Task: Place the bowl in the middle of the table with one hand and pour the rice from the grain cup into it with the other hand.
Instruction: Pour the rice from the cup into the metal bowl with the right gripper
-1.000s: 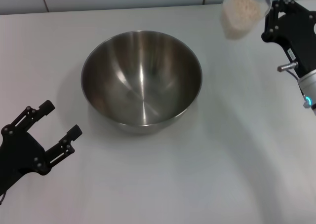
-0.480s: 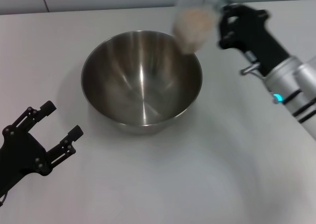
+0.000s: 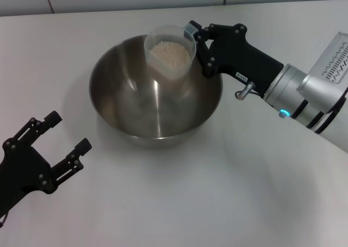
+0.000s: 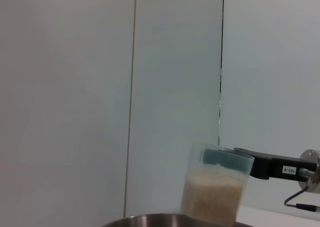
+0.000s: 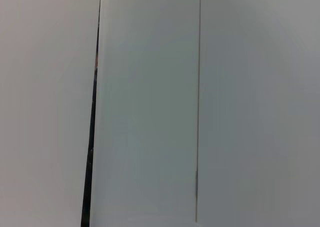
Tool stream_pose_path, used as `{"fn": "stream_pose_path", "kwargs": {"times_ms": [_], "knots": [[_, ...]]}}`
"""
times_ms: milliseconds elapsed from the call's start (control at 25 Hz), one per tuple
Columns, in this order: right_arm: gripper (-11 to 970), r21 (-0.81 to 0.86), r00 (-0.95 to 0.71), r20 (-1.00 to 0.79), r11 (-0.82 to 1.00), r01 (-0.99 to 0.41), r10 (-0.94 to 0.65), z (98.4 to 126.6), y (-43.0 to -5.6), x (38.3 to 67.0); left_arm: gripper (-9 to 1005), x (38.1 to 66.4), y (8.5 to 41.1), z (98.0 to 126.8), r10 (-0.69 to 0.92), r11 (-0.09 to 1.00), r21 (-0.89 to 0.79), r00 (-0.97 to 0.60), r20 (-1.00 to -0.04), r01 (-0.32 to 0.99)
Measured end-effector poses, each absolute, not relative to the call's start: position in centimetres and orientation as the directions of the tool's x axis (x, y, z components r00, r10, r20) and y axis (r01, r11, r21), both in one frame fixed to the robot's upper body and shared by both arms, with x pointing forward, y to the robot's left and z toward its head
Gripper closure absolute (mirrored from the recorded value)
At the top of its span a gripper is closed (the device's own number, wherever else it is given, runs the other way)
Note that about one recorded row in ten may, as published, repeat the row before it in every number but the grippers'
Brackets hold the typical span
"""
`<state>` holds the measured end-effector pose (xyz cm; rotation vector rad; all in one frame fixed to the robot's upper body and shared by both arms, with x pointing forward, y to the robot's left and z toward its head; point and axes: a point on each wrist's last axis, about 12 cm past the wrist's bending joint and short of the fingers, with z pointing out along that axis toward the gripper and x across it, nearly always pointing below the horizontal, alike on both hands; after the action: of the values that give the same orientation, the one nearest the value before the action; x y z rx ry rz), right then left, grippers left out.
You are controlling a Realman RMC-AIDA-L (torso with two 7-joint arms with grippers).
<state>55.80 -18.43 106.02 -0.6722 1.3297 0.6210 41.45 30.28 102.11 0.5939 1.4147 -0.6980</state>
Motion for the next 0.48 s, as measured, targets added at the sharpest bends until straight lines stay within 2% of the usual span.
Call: {"fn": "stream_pose_path", "kwargs": {"times_ms": [200,280,320,360,400,480], "knots": [[946,-0.163,0.189,-0.981,0.671,-0.723,-0.035,106.3,-19.2,56.4,188,41.4,30.3,102.1,-0.081,0.672,-0.039,0.021,-0.997,0.739],[947,-0.318,0.298,-0.943,0.656,-0.685,-0.147,106.5,-19.7,56.7,188,41.4,30.3,102.0,-0.081,0.674,-0.04,0.019,-0.997,0.737],[947,-0.318,0.298,-0.943,0.656,-0.685,-0.147,106.5,-19.7,56.7,188,41.4,30.3,102.0,-0.081,0.676,-0.041,0.019,-0.997,0.736],[947,-0.464,0.407,-0.881,0.614,-0.639,-0.241,106.6,-19.6,56.7,188,41.4,30.3,102.0,-0.081,0.677,-0.041,0.019,-0.997,0.735],[947,-0.464,0.407,-0.881,0.614,-0.639,-0.241,106.6,-19.6,56.7,188,41.4,30.3,102.0,-0.081,0.677,-0.041,0.019,-0.997,0.735],[948,-0.589,0.506,-0.802,0.569,-0.574,-0.318,106.7,-19.5,56.7,188,41.5,30.4,101.9,-0.074,0.683,-0.039,0.015,-0.997,0.73]]}}
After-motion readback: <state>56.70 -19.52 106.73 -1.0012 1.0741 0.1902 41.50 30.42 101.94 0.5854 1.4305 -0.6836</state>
